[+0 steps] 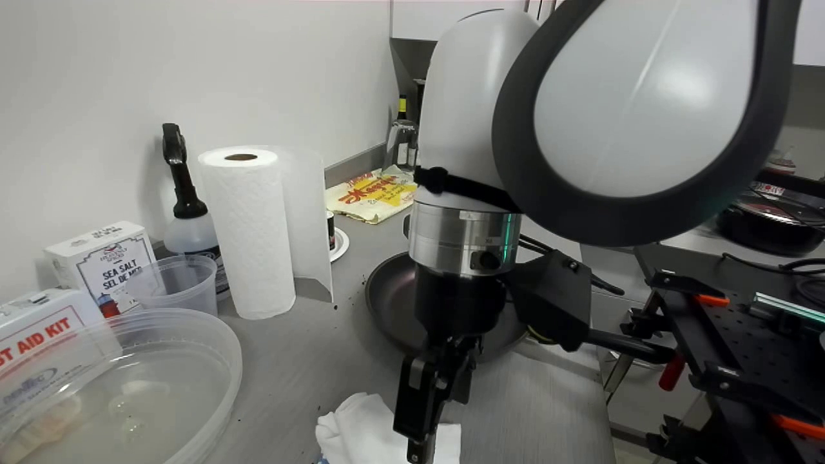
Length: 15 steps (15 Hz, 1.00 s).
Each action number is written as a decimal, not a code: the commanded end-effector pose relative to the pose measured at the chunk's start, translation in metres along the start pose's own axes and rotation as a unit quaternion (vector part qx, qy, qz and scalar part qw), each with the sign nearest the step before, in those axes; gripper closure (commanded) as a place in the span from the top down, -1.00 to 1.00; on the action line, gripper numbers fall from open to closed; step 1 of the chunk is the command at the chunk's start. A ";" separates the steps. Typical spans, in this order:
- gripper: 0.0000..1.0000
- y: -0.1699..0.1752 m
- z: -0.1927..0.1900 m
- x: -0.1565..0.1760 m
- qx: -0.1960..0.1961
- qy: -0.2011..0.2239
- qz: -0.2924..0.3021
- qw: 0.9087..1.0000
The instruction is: Use the left towel to wipe the pan
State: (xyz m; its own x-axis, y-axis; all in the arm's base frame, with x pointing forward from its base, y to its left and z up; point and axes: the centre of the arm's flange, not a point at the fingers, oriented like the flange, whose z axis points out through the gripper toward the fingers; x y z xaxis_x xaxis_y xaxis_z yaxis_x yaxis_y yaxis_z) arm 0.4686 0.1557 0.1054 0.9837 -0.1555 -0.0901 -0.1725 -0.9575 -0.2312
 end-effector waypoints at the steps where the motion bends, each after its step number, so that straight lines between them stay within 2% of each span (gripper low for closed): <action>1: 1.00 0.000 0.000 0.000 0.000 0.000 0.000 1.000; 11: 1.00 0.001 0.001 0.001 0.002 0.002 0.001 1.000; 15: 1.00 0.007 0.019 0.021 -0.003 0.044 0.002 0.999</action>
State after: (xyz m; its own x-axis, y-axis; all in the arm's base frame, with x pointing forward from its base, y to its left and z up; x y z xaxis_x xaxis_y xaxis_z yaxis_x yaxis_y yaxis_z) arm 0.4721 0.1512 0.1029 0.9832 -0.1694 -0.0674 -0.1805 -0.9566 -0.2290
